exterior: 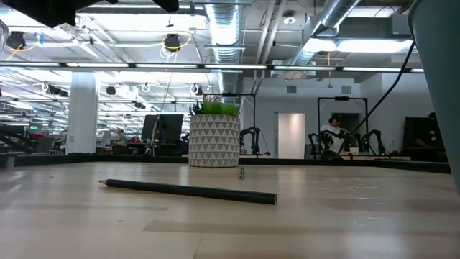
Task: Sort pens & pencils
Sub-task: Put the black pen into the transparent bin
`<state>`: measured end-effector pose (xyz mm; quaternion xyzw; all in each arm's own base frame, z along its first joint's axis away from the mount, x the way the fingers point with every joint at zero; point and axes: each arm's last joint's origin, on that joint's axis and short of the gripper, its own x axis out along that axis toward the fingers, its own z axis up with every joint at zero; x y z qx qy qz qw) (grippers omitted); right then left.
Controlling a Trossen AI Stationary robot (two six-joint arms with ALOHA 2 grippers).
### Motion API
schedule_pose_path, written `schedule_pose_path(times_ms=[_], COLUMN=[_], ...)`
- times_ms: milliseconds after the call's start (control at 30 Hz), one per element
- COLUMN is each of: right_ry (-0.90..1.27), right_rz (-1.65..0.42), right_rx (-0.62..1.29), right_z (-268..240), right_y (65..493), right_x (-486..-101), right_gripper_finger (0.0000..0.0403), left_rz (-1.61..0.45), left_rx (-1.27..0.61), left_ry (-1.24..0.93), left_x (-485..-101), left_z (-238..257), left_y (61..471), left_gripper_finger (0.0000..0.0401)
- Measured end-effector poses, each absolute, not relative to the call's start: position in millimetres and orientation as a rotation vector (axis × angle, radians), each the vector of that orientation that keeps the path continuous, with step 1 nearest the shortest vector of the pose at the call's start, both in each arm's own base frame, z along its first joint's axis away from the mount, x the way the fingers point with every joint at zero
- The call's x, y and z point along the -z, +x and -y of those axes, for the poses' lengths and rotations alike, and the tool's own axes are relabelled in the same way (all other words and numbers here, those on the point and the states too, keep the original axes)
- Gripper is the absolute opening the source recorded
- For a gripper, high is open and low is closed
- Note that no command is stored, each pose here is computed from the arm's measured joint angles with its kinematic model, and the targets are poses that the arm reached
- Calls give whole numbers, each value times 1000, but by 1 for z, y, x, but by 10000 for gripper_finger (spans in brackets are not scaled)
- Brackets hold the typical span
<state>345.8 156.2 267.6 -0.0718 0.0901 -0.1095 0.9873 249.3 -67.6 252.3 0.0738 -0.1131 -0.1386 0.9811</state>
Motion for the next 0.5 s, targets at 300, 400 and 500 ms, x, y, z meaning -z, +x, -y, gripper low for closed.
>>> schedule_pose_path(times_ms=[300,400,500], right_ry=[-145,-145,-145], right_rz=[-182,-182,-182], right_rx=[220,220,219], right_z=[-156,-156,-156], right_y=[346,346,346], right_x=[-268,-268,-268], right_gripper_finger=[62,62,62], left_rz=[223,223,223], left_rx=[281,281,281], left_ry=[152,156,156], left_x=[-252,-252,-252], left_z=[68,68,68], left_y=[249,249,249], left_gripper_finger=[83,68,50])
